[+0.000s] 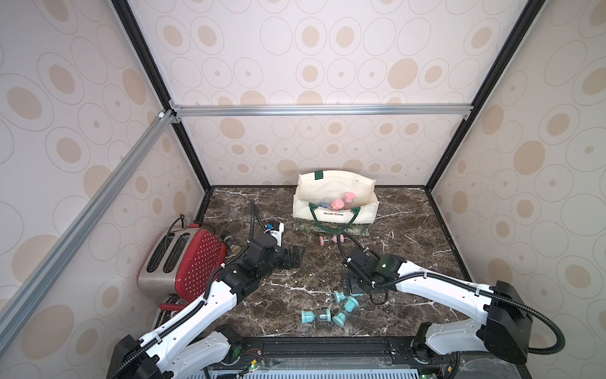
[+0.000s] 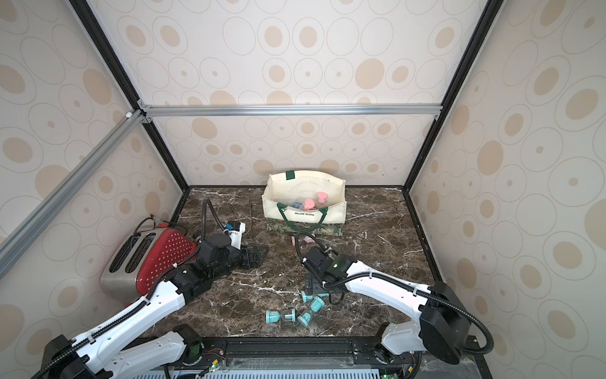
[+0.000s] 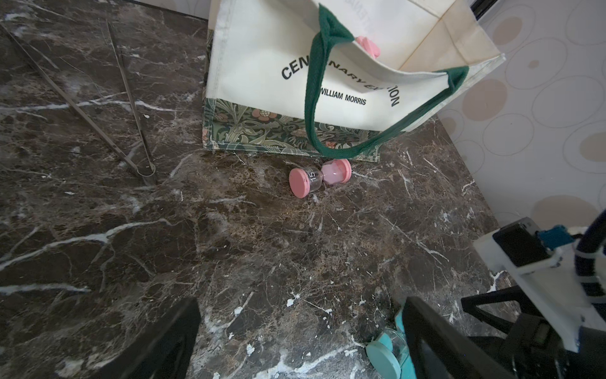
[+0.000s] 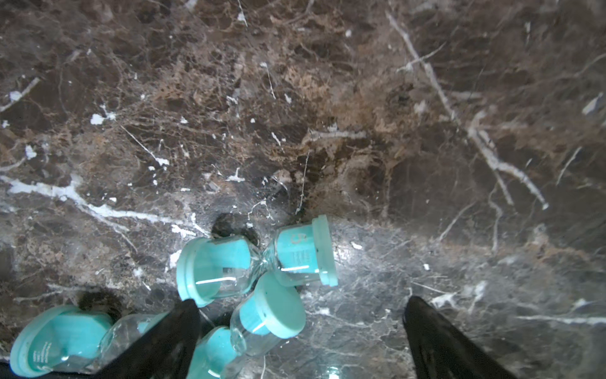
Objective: Put the hourglass into the canvas bag
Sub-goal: Pick up the hourglass from the center of the board.
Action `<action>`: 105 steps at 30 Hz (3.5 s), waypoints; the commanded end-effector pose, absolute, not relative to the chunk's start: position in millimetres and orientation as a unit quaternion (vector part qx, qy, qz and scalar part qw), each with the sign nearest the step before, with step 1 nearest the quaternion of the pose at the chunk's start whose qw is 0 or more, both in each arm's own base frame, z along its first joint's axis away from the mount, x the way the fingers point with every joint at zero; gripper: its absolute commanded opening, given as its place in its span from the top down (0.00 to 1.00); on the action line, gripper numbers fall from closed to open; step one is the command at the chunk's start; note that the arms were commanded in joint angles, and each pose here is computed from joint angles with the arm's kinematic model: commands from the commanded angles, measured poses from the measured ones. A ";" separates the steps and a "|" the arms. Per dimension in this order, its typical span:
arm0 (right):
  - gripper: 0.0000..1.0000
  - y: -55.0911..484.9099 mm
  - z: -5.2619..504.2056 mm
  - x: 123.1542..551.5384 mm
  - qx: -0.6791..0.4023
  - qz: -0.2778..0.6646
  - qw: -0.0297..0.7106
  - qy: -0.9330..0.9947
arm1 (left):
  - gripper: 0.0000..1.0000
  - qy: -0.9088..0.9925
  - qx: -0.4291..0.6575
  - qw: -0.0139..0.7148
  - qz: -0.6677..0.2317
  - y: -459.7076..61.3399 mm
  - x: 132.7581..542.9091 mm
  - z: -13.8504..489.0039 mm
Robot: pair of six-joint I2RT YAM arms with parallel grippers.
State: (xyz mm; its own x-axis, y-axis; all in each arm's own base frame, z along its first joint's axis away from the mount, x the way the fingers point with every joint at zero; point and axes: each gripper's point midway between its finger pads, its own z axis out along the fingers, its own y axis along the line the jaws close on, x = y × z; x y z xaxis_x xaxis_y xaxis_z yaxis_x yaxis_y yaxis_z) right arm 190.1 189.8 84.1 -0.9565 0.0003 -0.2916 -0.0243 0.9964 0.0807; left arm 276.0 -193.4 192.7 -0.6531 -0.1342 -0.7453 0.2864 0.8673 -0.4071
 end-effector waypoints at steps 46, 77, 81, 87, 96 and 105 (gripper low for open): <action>0.00 259.0 86.3 231.8 0.079 0.043 0.145 0.985 | 0.03 0.880 0.005 0.454 -0.136 -144.5 282.2 192.5; 0.26 312.8 38.3 244.9 0.081 0.045 0.142 0.986 | 0.03 0.874 0.002 0.470 -0.123 -124.3 272.5 201.8; 0.35 320.3 33.8 261.6 0.058 0.032 0.148 0.987 | 0.03 0.875 0.002 0.469 -0.122 -124.0 272.7 202.4; 0.37 323.8 27.5 254.6 0.023 0.016 0.126 0.992 | 0.03 0.874 -0.007 0.472 -0.120 -119.6 271.2 203.4; 0.28 317.5 31.3 228.2 0.006 -0.004 0.107 0.994 | 0.03 0.872 -0.011 0.474 -0.119 -118.2 271.5 205.3; 0.34 304.5 27.7 206.4 -0.009 -0.028 0.080 0.996 | 0.03 0.872 -0.015 0.472 -0.129 -119.1 268.5 206.6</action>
State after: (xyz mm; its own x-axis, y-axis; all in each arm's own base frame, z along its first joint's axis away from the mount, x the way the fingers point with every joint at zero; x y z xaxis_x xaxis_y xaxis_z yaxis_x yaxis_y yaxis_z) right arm 219.7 319.4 23.4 -0.9821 -0.0132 -0.1878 -0.0109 0.9998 -0.0135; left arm 270.8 -122.6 202.7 -0.5576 -0.1269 -0.8203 0.1102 0.9682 -0.2247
